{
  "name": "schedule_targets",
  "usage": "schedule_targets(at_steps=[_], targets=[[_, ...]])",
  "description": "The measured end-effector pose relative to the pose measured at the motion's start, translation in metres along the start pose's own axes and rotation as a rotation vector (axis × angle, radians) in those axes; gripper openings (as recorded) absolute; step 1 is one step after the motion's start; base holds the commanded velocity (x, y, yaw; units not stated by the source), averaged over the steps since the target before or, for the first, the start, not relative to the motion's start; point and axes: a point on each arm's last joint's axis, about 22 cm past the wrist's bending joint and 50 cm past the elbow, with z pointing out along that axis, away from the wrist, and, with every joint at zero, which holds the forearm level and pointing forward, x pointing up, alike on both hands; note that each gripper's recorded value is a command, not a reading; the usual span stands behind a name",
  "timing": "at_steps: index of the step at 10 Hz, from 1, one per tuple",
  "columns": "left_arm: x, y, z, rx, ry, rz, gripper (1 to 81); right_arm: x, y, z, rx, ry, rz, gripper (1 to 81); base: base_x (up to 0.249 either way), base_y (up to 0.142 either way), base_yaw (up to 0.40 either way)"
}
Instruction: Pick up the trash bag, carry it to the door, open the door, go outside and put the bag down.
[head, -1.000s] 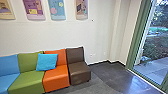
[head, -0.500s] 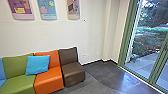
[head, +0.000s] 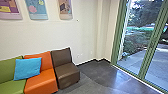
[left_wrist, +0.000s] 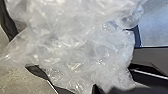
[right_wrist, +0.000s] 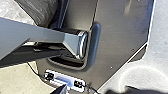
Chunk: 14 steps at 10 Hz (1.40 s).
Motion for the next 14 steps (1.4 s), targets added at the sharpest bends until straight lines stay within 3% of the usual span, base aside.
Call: schedule_targets(at_steps=[7, 14], targets=[[-0.002, 0.000, 0.000, 0.001, -0.001, 0.002, 1.0, 0.000, 0.008, 0.001, -0.030, 0.002, 0.007, 81.1, 0.000, 0.000, -0.211], [-0.002, 0.003, 0.002, 0.002, -0.001, 0.005, 1.0, 0.001, 0.003, 0.003, -0.027, 0.002, 0.005, 81.1, 0.000, 0.000, -0.243]])
